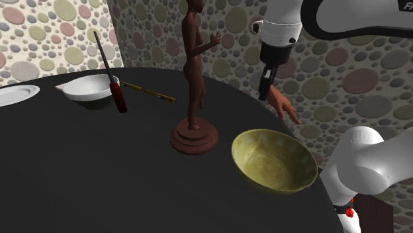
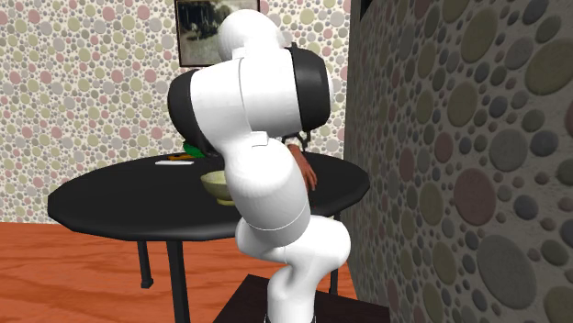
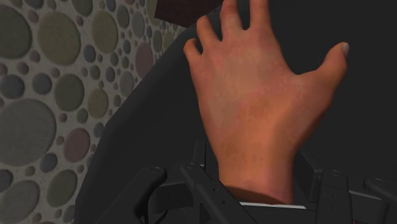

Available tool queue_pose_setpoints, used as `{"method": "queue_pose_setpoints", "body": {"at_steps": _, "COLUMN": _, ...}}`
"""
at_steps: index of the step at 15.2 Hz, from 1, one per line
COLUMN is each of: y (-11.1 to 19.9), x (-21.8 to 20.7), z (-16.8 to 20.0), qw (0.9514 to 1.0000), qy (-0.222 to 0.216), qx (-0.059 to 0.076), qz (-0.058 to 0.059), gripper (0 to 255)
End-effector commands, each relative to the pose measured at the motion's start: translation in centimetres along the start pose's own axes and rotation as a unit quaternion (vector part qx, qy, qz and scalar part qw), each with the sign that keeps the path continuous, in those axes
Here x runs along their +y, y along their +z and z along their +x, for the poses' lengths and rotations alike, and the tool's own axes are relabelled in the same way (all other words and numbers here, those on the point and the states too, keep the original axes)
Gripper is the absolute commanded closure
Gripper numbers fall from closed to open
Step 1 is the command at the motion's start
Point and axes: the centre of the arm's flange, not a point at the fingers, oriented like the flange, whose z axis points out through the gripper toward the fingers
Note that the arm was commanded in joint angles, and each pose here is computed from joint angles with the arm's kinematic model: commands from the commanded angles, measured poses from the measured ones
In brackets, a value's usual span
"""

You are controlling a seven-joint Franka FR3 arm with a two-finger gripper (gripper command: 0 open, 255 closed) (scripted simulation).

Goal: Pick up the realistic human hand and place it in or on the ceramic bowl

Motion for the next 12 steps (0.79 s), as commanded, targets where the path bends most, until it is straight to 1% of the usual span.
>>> {"method": "queue_pose_setpoints", "body": {"at_steps": 1, "y": -1.1, "x": 0.3, "z": 0.0, "qw": 1.0000, "qy": 0.000, "qx": 0.000, "qz": 0.000, "gripper": 255}}
{"method": "queue_pose_setpoints", "body": {"at_steps": 7, "y": -3.9, "x": 0.9, "z": 0.0, "qw": 1.0000, "qy": 0.000, "qx": 0.000, "qz": 0.000, "gripper": 255}}
{"method": "queue_pose_setpoints", "body": {"at_steps": 12, "y": -5.5, "x": -5.5, "z": -0.1, "qw": 1.0000, "qy": 0.000, "qx": 0.000, "qz": 0.000, "gripper": 255}}
